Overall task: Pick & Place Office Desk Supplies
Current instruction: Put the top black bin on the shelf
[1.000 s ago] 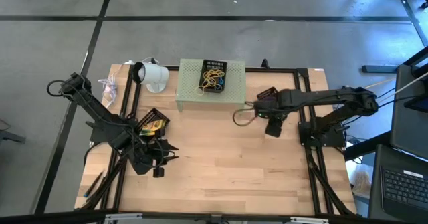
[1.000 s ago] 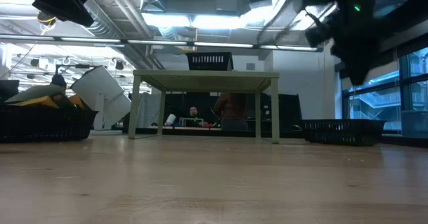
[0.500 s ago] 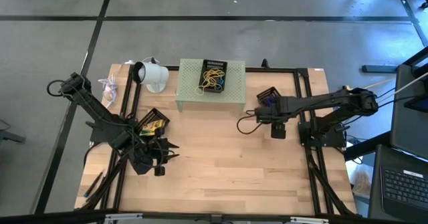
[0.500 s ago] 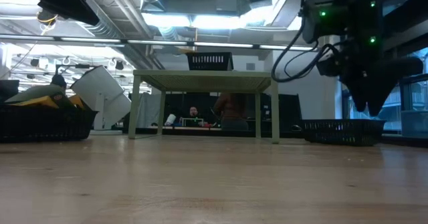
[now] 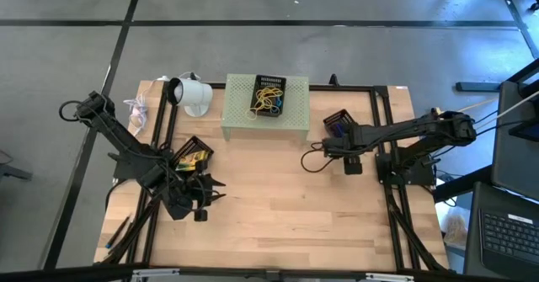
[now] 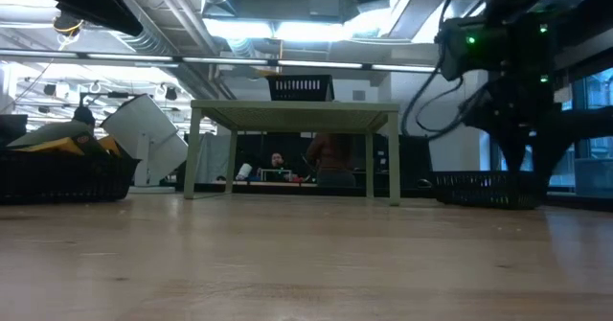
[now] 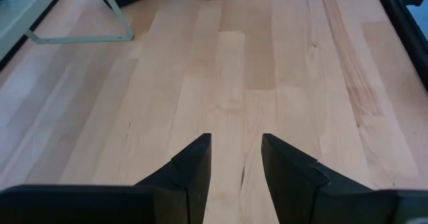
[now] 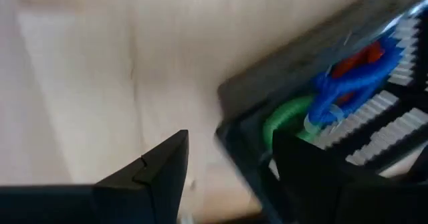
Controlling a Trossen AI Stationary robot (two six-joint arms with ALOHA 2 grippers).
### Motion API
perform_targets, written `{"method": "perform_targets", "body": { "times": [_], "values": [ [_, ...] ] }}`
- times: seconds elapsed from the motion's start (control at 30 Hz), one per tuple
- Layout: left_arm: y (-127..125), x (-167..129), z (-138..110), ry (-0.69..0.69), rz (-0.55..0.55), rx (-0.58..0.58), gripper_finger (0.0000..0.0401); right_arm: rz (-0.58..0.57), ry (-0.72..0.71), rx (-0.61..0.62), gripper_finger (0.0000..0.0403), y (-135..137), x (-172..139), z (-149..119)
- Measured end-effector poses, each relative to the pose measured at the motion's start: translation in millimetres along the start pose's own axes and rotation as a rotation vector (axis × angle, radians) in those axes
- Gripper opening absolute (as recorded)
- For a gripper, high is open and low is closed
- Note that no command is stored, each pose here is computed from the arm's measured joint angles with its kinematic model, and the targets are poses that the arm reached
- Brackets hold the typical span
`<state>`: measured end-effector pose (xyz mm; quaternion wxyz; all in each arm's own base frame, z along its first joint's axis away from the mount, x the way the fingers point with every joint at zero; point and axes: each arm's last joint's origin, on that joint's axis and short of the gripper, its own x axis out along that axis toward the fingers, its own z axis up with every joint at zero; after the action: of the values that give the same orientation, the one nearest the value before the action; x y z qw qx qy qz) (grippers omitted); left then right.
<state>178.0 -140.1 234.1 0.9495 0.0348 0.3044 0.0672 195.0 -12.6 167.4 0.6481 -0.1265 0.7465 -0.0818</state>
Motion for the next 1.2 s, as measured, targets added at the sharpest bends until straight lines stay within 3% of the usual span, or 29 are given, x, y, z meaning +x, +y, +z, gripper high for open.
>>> {"method": "perform_targets", "body": {
  "times": [0.27, 0.8, 1.03, 1.2],
  "values": [
    [0.4, 0.0, 0.2, -0.008, 0.015, 0.001, 0.0127, -0.023, -0.061, 0.026, 0.0181, -1.2, -0.4, 6.2],
    [0.4, 0.0, 0.2, -0.008, 0.015, 0.001, 0.0127, 0.019, -0.066, 0.104, 0.0014, -0.2, -0.8, 6.7],
    [0.6, 0.0, 0.0, -0.006, 0.016, 0.003, 0.0127, 0.009, -0.072, 0.218, 0.0014, -3.0, -8.2, 9.2],
    [0.6, 0.0, 0.0, -0.006, 0.016, 0.030, 0.0127, -0.013, -0.072, 0.310, 0.0011, -13.5, -40.4, 14.7]
  ]
}}
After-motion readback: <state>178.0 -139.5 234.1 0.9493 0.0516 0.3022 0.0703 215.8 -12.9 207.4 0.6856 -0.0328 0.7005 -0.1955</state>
